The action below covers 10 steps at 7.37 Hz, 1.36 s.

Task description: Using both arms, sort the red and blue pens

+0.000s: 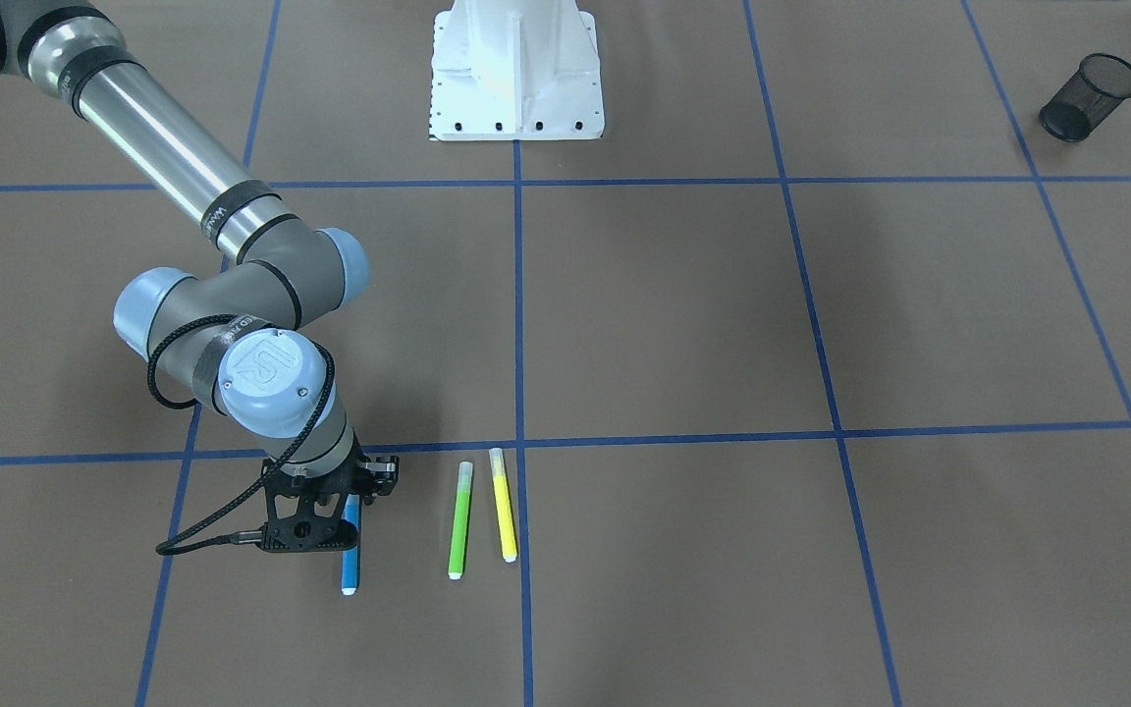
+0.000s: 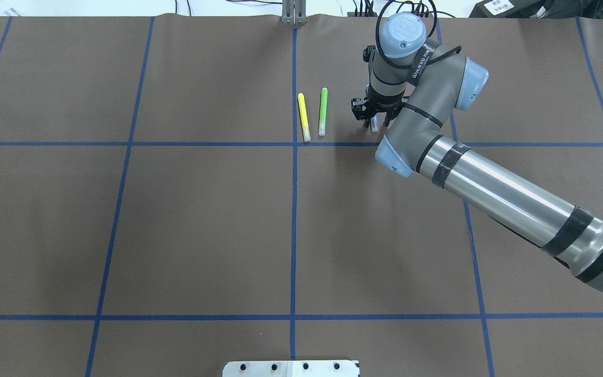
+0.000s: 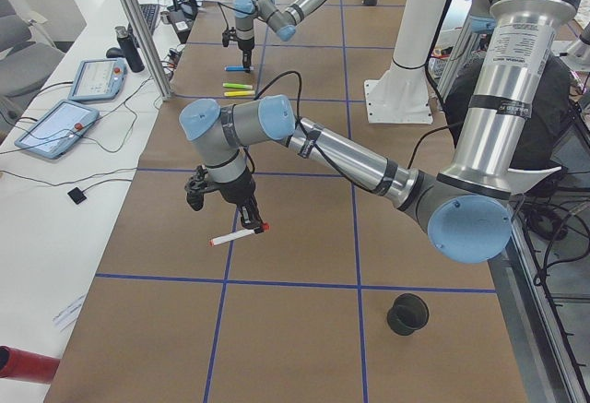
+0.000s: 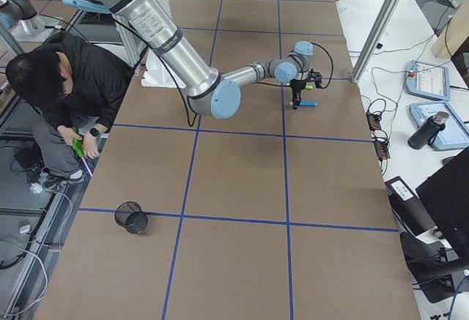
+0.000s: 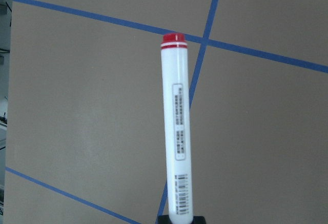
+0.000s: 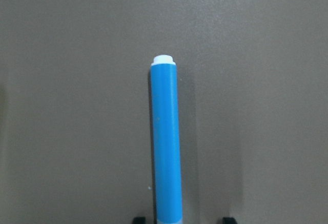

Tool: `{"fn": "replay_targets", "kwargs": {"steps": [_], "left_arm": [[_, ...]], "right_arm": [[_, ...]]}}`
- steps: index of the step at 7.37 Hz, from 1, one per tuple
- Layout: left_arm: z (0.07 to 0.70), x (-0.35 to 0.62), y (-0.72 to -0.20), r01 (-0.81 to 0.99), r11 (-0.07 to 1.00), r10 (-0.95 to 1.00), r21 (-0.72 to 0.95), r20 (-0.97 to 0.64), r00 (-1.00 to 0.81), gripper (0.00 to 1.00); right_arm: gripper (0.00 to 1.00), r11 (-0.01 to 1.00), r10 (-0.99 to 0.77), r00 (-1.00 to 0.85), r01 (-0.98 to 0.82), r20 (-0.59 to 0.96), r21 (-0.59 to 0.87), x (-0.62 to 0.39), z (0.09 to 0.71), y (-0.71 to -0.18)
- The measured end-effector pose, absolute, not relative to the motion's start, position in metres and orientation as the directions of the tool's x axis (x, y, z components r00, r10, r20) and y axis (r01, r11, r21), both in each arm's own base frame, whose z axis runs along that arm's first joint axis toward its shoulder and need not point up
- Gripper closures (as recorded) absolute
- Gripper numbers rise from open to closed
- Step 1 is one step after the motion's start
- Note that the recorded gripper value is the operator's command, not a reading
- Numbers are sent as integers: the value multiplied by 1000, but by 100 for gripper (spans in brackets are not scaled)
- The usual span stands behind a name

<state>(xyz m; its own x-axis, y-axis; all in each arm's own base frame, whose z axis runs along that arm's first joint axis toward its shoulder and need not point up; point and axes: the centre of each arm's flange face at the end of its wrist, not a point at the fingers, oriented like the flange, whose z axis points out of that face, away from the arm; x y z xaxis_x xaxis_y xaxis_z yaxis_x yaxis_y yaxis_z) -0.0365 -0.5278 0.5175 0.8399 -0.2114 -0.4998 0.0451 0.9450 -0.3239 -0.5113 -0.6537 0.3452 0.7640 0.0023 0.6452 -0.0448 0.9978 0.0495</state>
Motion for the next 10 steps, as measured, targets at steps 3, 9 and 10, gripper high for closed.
{"fn": "replay_targets", "kwargs": {"steps": [3,9,10], "left_arm": [[524,-50,-522,41,946,-209,-321,-508,836,100],[610,-68,-434,18,888,-294,-459,-536,791,100],[627,-65,-410,22,857,-353,-515,-556,753,100]], "right_arm": [[100,998,3,762,-45,648,49,-511,343,-653],[100,993,47,724,-110,688,48,-443,317,-696],[100,993,37,730,-104,683,57,-427,315,-703]]}}
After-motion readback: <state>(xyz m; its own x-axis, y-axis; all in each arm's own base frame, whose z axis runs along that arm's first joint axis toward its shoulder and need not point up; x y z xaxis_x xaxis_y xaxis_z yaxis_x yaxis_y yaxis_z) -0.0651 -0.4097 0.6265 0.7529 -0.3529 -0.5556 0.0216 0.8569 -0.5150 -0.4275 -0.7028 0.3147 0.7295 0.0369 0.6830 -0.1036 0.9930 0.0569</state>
